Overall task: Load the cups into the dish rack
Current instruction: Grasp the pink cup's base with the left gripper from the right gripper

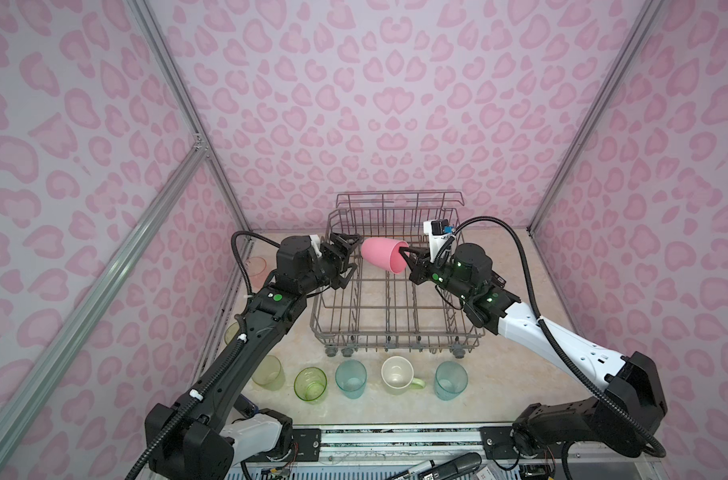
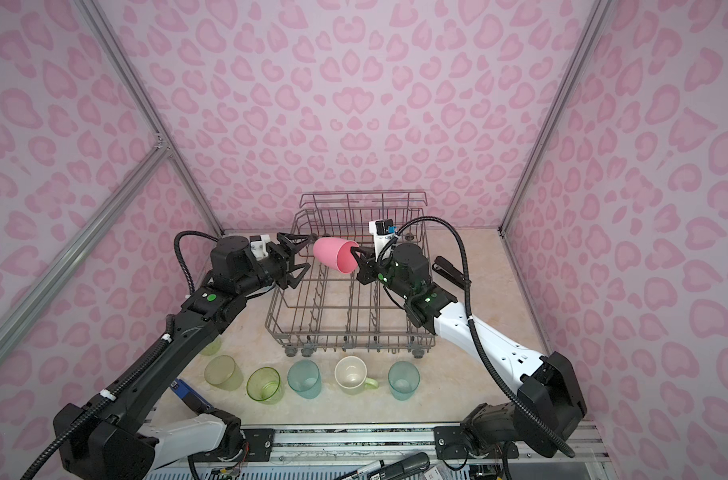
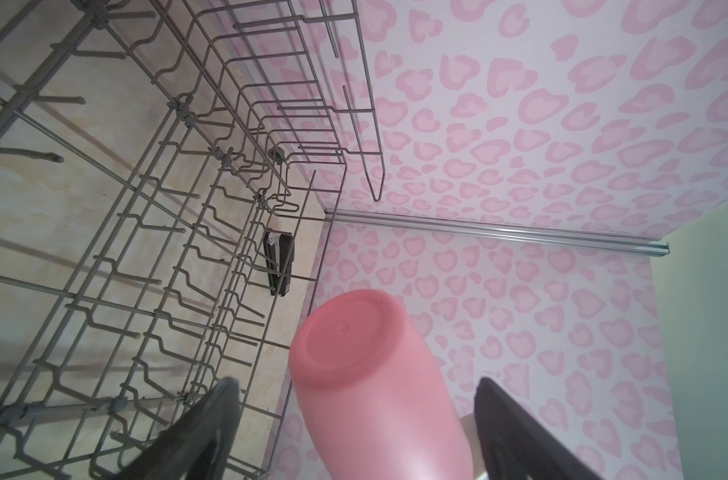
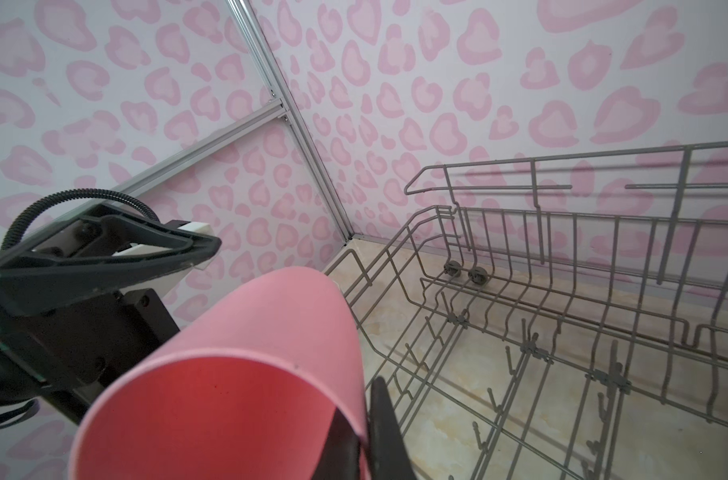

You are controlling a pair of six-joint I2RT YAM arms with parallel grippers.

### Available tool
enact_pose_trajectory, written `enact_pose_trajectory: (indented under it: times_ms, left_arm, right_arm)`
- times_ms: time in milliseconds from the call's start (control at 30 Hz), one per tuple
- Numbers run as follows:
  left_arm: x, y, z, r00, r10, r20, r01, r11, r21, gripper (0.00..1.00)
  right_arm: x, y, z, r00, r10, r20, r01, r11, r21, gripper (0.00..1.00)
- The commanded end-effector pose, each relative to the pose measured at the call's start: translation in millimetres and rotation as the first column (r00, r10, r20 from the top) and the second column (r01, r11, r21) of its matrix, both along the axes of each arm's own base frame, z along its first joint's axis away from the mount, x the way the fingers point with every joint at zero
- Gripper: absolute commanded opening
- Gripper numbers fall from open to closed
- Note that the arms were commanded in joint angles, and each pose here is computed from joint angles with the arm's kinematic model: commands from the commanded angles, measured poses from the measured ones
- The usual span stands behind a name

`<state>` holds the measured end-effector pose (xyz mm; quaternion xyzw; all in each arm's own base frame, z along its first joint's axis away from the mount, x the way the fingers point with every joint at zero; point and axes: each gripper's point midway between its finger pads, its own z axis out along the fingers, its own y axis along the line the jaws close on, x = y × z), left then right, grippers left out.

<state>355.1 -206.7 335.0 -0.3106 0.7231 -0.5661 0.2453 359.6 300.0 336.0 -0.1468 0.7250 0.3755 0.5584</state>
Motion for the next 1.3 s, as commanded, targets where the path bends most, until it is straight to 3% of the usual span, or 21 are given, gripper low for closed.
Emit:
enact_pose_trajectory:
  times_ms: [0, 267, 700, 1000, 1167, 1267]
  left_arm:
    - [6, -5, 11, 0.999, 0.009, 0.031, -0.008, 0.999, -0.045, 0.9]
    - [7, -26, 17, 0.998, -0.035, 0.046, 0.039, 0.994, -0.102, 0.88]
    - [12, -29, 15, 0.998, -0.039, 0.05, 0.045, 0.991, -0.127, 0.86]
    - [17, -22, 21, 0.996, -0.031, 0.081, 0.042, 0.991, -0.131, 0.71]
    - [17, -18, 39, 0.983, -0.025, 0.181, 0.042, 0.995, -0.091, 0.7]
    - [19, -15, 43, 0.977, -0.025, 0.212, 0.04, 0.997, -0.065, 0.69]
  right_arm:
    - [-3, 8, 11, 0.998, 0.043, 0.047, -0.045, 0.999, 0.026, 0.0]
    - [-5, 18, 8, 0.996, 0.075, 0.049, -0.076, 0.997, 0.032, 0.0]
    - [-6, 35, 15, 0.991, 0.118, 0.064, -0.12, 0.992, 0.027, 0.0]
    - [-7, 36, 13, 0.99, 0.128, 0.06, -0.129, 0.992, 0.008, 0.0]
    - [-6, 39, 11, 0.989, 0.136, 0.05, -0.136, 0.991, 0.003, 0.0]
    - [-5, 39, 10, 0.99, 0.132, 0.042, -0.132, 0.991, -0.002, 0.13]
